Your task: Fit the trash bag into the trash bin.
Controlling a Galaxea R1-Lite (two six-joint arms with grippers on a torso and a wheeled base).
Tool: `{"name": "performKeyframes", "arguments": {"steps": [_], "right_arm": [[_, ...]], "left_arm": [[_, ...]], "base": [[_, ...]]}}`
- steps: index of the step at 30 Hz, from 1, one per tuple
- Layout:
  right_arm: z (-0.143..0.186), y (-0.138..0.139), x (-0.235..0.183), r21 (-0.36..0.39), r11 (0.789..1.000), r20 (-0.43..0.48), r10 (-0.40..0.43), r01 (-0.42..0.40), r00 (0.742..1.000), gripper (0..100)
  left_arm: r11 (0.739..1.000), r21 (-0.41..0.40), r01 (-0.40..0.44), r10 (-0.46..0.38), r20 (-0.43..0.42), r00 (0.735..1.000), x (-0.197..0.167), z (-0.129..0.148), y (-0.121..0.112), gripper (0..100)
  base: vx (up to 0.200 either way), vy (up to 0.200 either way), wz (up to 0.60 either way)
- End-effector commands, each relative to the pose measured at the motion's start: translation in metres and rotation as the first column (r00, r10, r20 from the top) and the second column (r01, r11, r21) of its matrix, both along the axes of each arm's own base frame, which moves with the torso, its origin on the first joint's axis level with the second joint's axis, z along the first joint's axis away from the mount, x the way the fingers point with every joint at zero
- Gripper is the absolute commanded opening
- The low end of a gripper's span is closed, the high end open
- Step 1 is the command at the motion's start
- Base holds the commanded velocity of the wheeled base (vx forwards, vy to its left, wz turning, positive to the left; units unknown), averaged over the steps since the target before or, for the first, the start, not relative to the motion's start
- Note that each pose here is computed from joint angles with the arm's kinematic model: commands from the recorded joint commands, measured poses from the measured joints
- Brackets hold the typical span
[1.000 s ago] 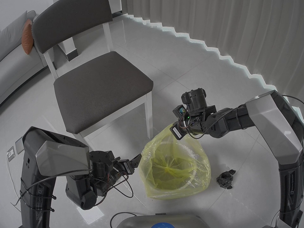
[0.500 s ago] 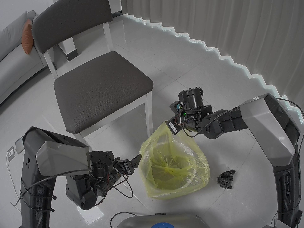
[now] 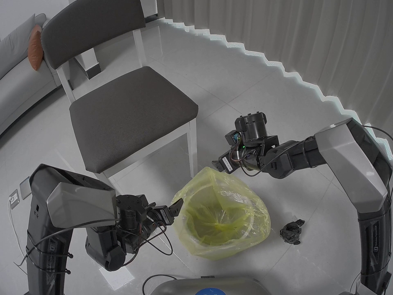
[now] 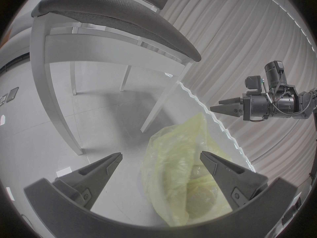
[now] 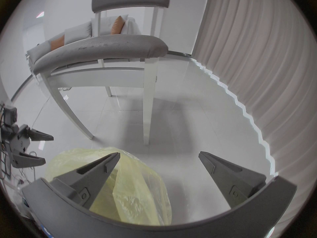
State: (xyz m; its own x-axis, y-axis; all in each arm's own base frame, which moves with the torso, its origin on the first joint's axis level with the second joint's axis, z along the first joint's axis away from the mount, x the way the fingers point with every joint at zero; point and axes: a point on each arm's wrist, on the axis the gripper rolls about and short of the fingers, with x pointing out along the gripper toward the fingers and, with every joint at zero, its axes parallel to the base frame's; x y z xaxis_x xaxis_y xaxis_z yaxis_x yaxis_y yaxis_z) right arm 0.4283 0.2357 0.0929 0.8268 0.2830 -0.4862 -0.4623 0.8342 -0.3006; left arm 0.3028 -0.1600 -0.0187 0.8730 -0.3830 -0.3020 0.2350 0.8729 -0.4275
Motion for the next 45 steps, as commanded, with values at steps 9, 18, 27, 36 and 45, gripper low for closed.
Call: {"name": "performKeyframes", "arguments": {"steps": [9,18,27,36,45], "right_arm": [[0.019,-0.034,-0.030,0.129,0.987,-0.278,-0.057,0.096,0.959,100],[-0.037,-0.039,-0.050,-0.007,0.999,-0.286,0.041,-0.045,0.957,100],[-0.057,-0.048,-0.052,-0.225,0.964,-0.260,0.077,-0.138,0.963,100],[-0.071,-0.051,-0.045,-0.279,0.946,-0.241,0.098,-0.165,0.966,100],[-0.081,-0.079,-0.031,-0.300,0.946,-0.257,0.042,-0.121,0.966,100]], "left_arm": [[1.000,-0.004,0.004,-0.004,0.016,1.000,0.001,0.000,-0.004,100],[1.000,0.003,0.005,-0.005,0.009,1.000,0.002,-0.006,-0.006,100],[1.000,0.002,0.003,-0.003,0.011,1.000,0.002,-0.005,-0.006,100],[1.000,0.001,0.003,-0.003,0.013,1.000,0.002,-0.004,-0.006,100],[1.000,0.004,0.003,-0.003,0.006,1.000,0.002,-0.007,-0.006,100]], "base": [[0.000,0.000,0.00],[0.000,0.000,0.00],[0.000,0.000,0.00],[0.000,0.000,0.00],[0.000,0.000,0.00]]}}
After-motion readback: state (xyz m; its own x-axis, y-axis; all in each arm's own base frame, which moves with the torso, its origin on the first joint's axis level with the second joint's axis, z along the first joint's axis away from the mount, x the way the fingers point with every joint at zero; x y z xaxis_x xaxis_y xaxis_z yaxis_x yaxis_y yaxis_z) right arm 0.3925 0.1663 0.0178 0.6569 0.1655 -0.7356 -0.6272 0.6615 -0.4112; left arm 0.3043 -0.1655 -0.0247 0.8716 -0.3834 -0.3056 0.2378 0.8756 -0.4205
